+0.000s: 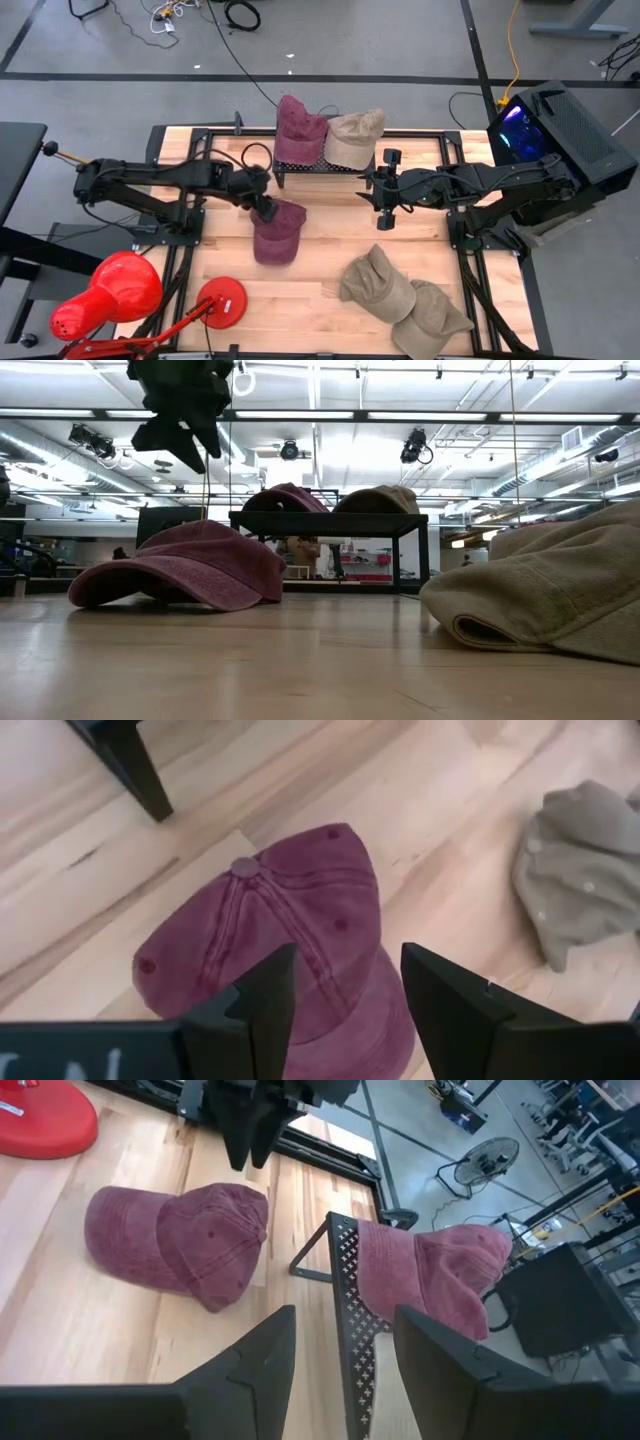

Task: Pick & Place hat
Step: Stack the red cap on top of the red cap on the shelf

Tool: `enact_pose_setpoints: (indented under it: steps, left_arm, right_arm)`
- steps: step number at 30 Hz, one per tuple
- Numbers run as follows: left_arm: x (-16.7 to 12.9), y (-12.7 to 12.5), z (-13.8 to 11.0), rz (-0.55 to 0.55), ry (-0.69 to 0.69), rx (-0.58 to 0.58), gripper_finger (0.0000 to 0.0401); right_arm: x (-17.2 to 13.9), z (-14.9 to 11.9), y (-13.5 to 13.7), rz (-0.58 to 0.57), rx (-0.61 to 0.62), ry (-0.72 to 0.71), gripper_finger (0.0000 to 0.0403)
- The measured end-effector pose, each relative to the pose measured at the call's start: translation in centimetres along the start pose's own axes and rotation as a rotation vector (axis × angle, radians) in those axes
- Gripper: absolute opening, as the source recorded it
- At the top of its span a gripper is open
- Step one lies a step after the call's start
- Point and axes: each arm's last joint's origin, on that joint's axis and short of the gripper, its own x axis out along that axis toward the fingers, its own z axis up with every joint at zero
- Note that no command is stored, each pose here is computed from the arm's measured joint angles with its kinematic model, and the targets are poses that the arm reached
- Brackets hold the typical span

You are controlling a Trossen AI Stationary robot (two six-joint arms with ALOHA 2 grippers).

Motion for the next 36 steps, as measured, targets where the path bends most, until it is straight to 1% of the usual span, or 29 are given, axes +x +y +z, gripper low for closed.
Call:
enact_pose_setpoints:
  steps: [4,9,13,17,36]
  left_arm:
    - [0.6,0.0,-0.1,0.029,0.026,-0.088,0.0186]
    - [2.2,-0.1,-0.3,0.07,0.087,-0.13,0.0186]
    - [3.2,-0.3,-0.4,0.088,0.131,-0.193,0.0186]
    - [4.2,-0.4,-0.4,0.117,0.149,-0.238,0.0186]
    - [8.5,-0.5,-0.9,0.228,0.217,-0.225,0.0186]
  right_arm:
    - [0.0,0.0,0.0,-0.001,0.0,0.0,0.0171]
    - [0.0,0.0,0.0,0.0,-0.001,0.001,0.0171]
    - [0.0,0.0,0.0,0.001,-0.001,0.0,0.0171]
    - [0.0,0.0,0.0,0.001,0.0,-0.001,0.0171]
    - [0.0,-0.1,0.0,0.01,-0.007,0.003,0.0171]
